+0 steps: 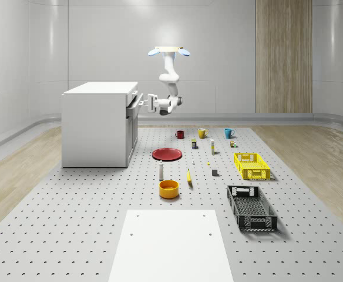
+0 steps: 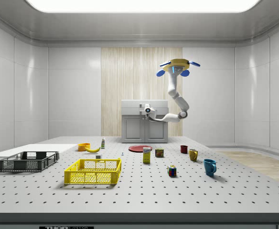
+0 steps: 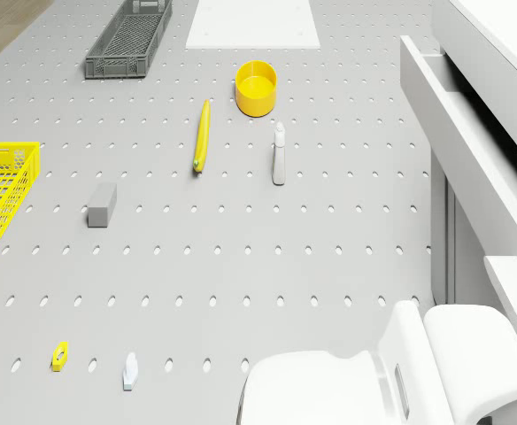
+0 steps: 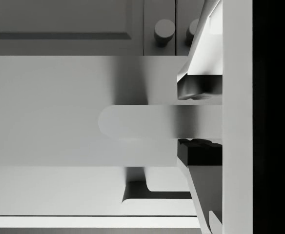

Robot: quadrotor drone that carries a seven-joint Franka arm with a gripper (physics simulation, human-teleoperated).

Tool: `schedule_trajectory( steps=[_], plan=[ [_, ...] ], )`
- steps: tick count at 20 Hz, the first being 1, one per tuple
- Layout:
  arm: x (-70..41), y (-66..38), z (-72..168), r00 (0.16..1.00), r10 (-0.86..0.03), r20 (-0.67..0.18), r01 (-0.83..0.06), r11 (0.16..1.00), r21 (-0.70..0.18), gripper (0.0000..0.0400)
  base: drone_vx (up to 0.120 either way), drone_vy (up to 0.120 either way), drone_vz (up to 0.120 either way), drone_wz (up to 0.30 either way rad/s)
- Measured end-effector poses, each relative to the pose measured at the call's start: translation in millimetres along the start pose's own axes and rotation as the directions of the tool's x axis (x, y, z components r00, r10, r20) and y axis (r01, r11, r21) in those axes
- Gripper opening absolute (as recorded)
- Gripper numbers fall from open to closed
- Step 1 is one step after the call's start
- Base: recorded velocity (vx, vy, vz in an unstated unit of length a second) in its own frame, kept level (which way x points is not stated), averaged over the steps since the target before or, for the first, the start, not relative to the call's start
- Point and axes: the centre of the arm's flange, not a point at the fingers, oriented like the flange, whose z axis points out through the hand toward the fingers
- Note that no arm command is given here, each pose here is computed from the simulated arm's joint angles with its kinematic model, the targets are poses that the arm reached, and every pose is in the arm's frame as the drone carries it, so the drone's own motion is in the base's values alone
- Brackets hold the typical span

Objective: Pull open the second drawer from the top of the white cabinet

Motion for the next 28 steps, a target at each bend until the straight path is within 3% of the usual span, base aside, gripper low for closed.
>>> schedule_trajectory(
  steps=[4,9,10,13,16,19,28],
  plan=[
    [0.1,0.0,-6.0,1.000,-0.001,0.001,0.001,1.000,0.001,0.0228,0.000,0.000,0.000,0.000],
    [0.1,0.0,4.7,1.000,-0.001,0.001,0.001,1.000,0.002,0.0283,0.000,0.000,0.000,0.000],
    [0.1,0.0,6.4,1.000,-0.001,0.001,0.001,1.000,0.002,0.0272,0.000,0.000,0.000,0.000],
    [0.1,0.0,9.8,1.000,-0.001,0.002,0.001,1.000,0.002,0.0184,0.000,0.000,0.000,0.000],
    [0.2,0.0,11.6,1.000,-0.001,0.002,0.001,1.000,0.002,0.0142,0.000,0.000,0.000,0.000],
    [0.1,0.1,8.5,1.000,-0.001,0.002,0.001,1.000,0.002,0.0124,0.000,0.000,0.000,0.000],
    [0.1,0.3,-23.8,1.000,0.002,0.000,-0.002,1.000,-0.001,0.0122,0.000,0.000,0.000,0.000]
  ],
)
